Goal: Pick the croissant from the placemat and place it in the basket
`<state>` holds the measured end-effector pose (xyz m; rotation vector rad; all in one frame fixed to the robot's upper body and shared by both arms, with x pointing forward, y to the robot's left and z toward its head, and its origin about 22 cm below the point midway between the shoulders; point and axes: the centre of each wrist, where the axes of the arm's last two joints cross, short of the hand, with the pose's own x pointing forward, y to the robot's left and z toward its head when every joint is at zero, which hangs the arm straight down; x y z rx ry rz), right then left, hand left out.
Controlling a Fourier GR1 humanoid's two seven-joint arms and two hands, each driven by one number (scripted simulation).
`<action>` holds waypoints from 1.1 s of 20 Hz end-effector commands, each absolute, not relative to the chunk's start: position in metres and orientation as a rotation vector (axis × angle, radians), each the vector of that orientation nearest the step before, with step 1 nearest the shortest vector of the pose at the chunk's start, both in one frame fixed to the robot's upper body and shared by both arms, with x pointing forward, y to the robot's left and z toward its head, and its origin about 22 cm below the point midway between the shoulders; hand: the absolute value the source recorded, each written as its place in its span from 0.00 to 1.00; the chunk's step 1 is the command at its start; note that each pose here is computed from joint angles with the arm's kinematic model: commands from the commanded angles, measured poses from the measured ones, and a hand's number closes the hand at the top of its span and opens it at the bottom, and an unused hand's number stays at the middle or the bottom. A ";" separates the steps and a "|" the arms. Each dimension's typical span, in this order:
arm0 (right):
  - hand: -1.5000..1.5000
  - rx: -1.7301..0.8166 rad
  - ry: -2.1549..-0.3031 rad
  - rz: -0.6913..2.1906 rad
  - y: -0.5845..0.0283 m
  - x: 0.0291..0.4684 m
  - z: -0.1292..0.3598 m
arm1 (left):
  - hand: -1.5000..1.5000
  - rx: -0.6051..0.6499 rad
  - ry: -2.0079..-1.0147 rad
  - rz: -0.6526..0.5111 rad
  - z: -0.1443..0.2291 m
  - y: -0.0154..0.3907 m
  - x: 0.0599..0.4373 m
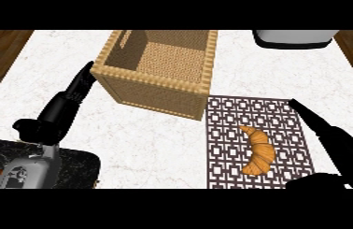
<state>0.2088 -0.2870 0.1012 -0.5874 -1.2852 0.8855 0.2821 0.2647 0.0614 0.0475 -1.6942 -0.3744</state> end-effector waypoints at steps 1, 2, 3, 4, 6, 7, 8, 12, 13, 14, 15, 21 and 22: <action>0.00 -0.592 -1.313 0.871 -0.281 0.197 0.085 | 0.50 0.048 -1.695 -0.386 0.071 0.278 0.294; 0.00 -0.576 -1.316 0.884 -0.286 0.218 0.083 | 0.50 0.053 -1.698 -0.370 0.073 0.262 0.283; 0.00 -0.582 -1.313 0.918 -0.275 0.210 0.073 | 0.50 0.042 -1.681 -0.383 0.053 0.264 0.290; 0.00 -0.568 -1.336 0.882 -0.285 0.209 0.076 | 0.50 0.044 -1.680 -0.398 0.070 0.274 0.279; 0.00 -0.558 -1.342 0.880 -0.295 0.225 0.097 | 0.50 0.057 -1.695 -0.392 0.064 0.257 0.276; 0.00 -0.535 -1.371 0.872 -0.280 0.204 0.071 | 0.50 0.053 -1.677 -0.380 0.069 0.261 0.287; 0.00 -0.531 -1.371 0.872 -0.279 0.195 0.078 | 0.50 0.021 -1.684 -0.363 0.066 0.273 0.280; 0.00 -0.516 -1.352 0.892 -0.266 0.207 0.096 | 0.50 0.039 -1.680 -0.392 0.072 0.253 0.277; 0.00 -0.542 -1.346 0.895 -0.278 0.210 0.081 | 0.50 0.033 -1.690 -0.372 0.067 0.273 0.284; 0.00 -0.558 -1.357 0.881 -0.285 0.214 0.082 | 0.50 0.030 -1.692 -0.377 0.063 0.282 0.284; 0.00 -0.561 -1.310 0.906 -0.280 0.203 0.094 | 0.50 0.048 -1.688 -0.374 0.064 0.260 0.286; 0.00 -0.602 -1.269 0.951 -0.259 0.218 0.083 | 0.50 0.059 -1.691 -0.369 0.056 0.267 0.272; 0.00 -0.608 -1.277 0.962 -0.258 0.216 0.061 | 0.50 0.066 -1.692 -0.375 0.062 0.273 0.273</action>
